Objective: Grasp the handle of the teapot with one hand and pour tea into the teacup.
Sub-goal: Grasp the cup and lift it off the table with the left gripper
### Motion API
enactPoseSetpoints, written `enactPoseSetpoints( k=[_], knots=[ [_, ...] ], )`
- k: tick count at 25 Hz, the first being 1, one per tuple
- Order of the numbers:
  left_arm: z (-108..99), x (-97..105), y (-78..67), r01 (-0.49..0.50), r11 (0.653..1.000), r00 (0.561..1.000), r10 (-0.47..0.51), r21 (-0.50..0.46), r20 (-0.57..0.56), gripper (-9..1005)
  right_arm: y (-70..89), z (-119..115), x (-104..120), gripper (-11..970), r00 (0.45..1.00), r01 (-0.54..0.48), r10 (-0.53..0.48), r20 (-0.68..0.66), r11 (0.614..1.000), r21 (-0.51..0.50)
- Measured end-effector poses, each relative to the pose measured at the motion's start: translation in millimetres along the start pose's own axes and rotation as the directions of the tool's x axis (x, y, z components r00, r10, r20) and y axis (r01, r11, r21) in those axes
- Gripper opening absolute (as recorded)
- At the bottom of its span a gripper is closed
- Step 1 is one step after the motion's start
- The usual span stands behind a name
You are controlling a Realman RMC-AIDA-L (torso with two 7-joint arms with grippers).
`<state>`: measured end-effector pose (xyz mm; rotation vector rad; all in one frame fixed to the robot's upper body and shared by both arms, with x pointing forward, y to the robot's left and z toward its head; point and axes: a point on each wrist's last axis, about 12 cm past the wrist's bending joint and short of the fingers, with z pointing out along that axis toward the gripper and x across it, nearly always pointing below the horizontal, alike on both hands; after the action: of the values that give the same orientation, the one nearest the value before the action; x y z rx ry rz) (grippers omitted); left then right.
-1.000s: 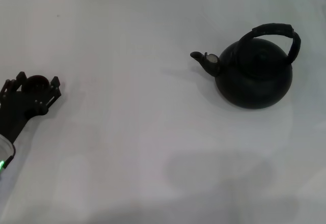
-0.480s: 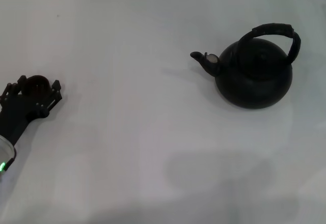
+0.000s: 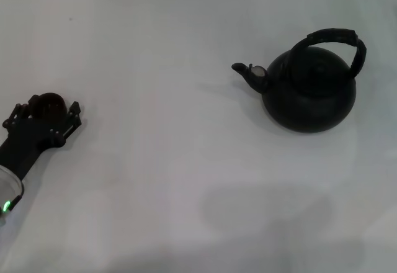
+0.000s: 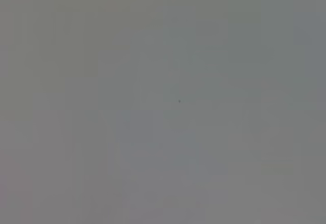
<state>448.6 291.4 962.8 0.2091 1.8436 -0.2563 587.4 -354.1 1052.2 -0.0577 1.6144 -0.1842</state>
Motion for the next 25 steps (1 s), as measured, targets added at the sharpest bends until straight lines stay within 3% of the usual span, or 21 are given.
enactPoseSetpoints(
  k=[13, 21, 25],
  knots=[
    [-1.5, 1.2, -0.7, -0.005, 1.0, 1.0, 0.005, 0.004, -0.003, 861, -1.0, 0.1, -0.3, 708, 1.0, -0.004, 0.004, 0.001, 1.0, 0.006],
    [-3.0, 1.1, -6.8, -0.011, 0.999, 1.0, 0.01, 0.042, 0.007, 712, -1.8, -1.2, -1.1, 708, 1.0, -0.004, 0.004, 0.016, 1.0, 0.007],
    [-1.7, -1.7, -9.0, -0.008, 0.999, 1.0, 0.007, 0.052, 0.027, 701, -2.2, -1.8, -0.6, 708, 1.0, -0.004, 0.003, 0.015, 1.0, 0.009]
  ],
)
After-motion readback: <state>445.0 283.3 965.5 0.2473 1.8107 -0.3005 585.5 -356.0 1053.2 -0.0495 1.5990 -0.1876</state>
